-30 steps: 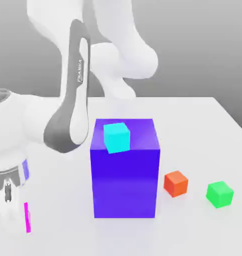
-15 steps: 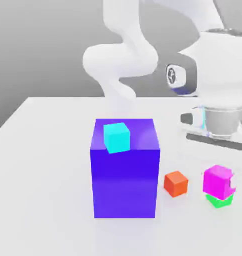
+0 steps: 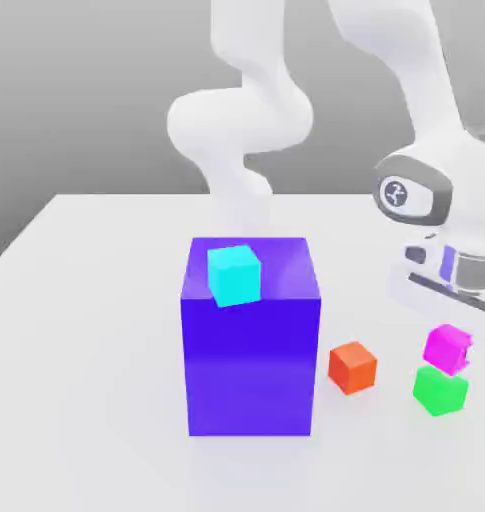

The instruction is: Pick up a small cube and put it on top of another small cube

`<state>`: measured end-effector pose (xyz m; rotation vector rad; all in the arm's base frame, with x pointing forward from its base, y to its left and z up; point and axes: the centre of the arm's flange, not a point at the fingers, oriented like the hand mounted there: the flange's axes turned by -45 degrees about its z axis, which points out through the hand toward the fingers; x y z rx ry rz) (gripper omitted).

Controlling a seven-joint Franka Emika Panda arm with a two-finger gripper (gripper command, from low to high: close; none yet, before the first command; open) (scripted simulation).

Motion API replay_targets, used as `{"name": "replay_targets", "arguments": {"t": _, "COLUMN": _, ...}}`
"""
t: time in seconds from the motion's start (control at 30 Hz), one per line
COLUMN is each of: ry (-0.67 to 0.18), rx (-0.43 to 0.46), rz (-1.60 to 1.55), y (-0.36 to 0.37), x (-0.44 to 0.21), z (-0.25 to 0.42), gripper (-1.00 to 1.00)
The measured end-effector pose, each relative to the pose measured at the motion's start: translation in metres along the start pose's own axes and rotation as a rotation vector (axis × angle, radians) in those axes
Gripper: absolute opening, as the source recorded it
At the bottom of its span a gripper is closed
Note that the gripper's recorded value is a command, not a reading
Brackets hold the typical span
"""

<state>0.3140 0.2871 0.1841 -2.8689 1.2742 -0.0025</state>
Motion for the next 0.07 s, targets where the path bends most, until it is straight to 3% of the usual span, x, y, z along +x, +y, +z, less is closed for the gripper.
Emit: {"name": "replay_targets", "arguments": {"t": 0.07, "ry": 0.000, "rx": 0.000, "rz": 0.000, "y": 0.0000, "x": 0.0000, "z": 0.0000, "gripper": 1.00}}
